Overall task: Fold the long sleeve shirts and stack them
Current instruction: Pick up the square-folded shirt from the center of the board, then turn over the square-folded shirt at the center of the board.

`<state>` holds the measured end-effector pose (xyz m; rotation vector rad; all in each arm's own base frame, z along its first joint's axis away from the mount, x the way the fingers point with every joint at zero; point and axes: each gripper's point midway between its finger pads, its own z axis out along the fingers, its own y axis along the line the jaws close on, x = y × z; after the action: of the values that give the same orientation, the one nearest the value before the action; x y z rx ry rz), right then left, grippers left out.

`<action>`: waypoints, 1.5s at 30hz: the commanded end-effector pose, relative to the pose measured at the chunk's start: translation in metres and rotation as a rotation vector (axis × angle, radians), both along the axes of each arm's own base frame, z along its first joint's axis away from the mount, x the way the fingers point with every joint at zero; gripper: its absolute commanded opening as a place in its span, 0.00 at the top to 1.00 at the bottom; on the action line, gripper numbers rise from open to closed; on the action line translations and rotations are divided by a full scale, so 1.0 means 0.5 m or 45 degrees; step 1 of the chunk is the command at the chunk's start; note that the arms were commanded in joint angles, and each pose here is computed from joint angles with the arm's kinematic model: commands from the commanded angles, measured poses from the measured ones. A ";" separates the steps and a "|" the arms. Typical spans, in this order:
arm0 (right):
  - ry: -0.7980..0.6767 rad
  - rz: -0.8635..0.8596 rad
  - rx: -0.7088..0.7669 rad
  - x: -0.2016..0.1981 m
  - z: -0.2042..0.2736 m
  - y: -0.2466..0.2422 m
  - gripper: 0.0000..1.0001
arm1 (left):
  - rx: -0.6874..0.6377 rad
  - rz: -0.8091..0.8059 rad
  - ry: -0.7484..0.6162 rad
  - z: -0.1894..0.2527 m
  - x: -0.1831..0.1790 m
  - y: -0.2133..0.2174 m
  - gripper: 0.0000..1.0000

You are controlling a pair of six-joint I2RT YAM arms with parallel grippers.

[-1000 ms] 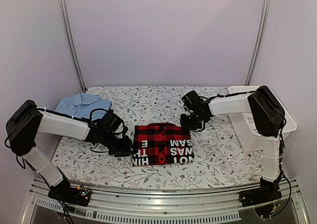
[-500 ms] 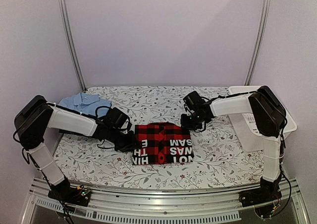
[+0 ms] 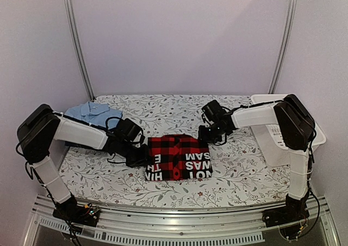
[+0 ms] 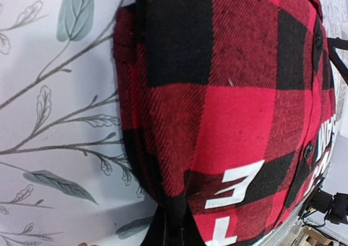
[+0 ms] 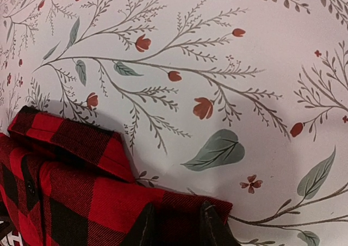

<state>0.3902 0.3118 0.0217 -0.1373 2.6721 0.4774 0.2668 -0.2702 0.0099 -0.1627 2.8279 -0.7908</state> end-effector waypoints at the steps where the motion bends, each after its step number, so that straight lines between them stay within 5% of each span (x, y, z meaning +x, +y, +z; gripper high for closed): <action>1: 0.017 0.023 0.004 -0.020 0.022 -0.009 0.69 | 0.145 -0.019 0.039 -0.019 -0.012 0.042 1.00; 7: -0.026 0.037 0.030 -0.024 0.081 -0.011 0.46 | 0.212 -0.062 -0.014 0.027 -0.004 0.071 1.00; 12: -0.079 0.064 0.041 -0.043 0.142 -0.015 0.41 | 0.262 -0.116 -0.057 0.071 0.005 0.096 1.00; 20: -0.035 0.226 0.049 -0.155 0.133 0.066 0.54 | 0.288 -0.144 -0.119 0.125 0.028 0.121 1.00; 28: 0.100 0.285 0.004 -0.234 0.043 0.116 0.80 | 0.281 -0.141 -0.161 0.160 0.042 0.136 1.00; 45: 0.181 0.376 0.005 -0.229 -0.055 0.222 0.82 | 0.243 -0.145 -0.297 0.271 0.076 0.163 1.00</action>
<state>0.2818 0.4112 0.0186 -0.4809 2.7576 0.6077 0.2973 -0.1916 0.1191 0.0866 2.7510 -0.4908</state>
